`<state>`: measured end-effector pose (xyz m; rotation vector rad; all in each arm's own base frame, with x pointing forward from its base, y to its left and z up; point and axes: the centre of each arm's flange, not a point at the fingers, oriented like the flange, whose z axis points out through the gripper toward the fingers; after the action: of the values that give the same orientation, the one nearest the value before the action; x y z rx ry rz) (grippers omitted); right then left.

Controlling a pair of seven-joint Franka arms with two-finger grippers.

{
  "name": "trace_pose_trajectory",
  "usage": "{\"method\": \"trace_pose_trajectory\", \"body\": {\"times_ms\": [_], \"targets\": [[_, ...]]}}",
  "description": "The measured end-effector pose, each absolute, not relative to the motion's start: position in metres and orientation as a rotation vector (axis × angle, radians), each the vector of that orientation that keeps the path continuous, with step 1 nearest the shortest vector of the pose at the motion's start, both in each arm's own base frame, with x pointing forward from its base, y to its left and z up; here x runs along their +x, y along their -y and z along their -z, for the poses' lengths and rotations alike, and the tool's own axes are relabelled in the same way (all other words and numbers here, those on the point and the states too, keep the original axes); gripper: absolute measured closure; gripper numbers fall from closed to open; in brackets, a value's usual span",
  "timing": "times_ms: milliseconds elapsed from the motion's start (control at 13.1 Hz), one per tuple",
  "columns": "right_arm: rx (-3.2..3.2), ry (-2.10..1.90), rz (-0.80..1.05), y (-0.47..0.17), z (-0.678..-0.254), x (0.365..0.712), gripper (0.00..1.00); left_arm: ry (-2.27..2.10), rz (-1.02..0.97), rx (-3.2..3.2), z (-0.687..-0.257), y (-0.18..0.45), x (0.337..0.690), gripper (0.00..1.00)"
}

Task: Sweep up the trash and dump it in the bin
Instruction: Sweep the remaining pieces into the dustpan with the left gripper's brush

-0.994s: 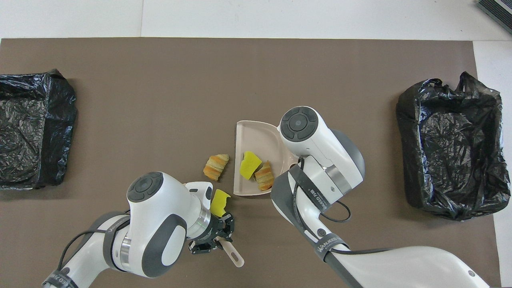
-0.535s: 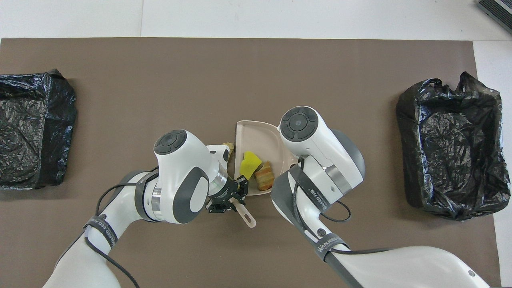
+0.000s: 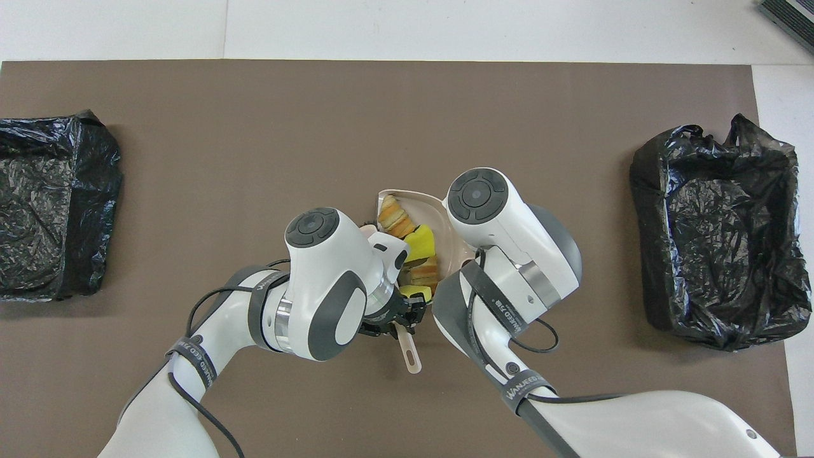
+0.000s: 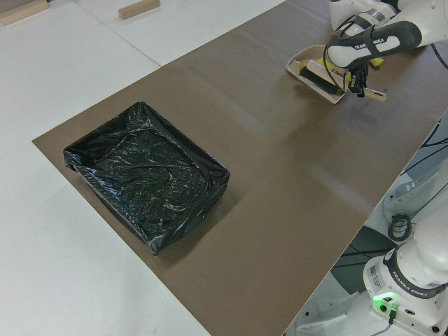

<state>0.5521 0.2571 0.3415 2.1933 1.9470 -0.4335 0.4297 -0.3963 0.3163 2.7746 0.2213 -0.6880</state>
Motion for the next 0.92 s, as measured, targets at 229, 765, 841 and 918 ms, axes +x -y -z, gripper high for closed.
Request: {"method": "trace_pose_trajectory", "body": {"times_ms": [229,765,841,918], "targets": [[2.193,-1.947,0.433,-0.257,-0.341,0.552,0.67,-0.149,0.704,2.763,-0.335,0.412,0.423,0.73],[2.193,-1.947,0.433,-0.257,-0.341,0.552,0.67,-0.308,0.636,2.770,-0.364,0.352,0.473,0.73],[2.193,-1.947,0.433,-0.257,-0.341,0.552,0.67,-0.322,0.649,2.775,-0.370,0.347,0.475,0.73],[2.193,-1.947,0.433,-0.257,-0.341,0.552,0.67,-0.336,0.681,2.781,-0.376,0.339,0.477,0.73]]}}
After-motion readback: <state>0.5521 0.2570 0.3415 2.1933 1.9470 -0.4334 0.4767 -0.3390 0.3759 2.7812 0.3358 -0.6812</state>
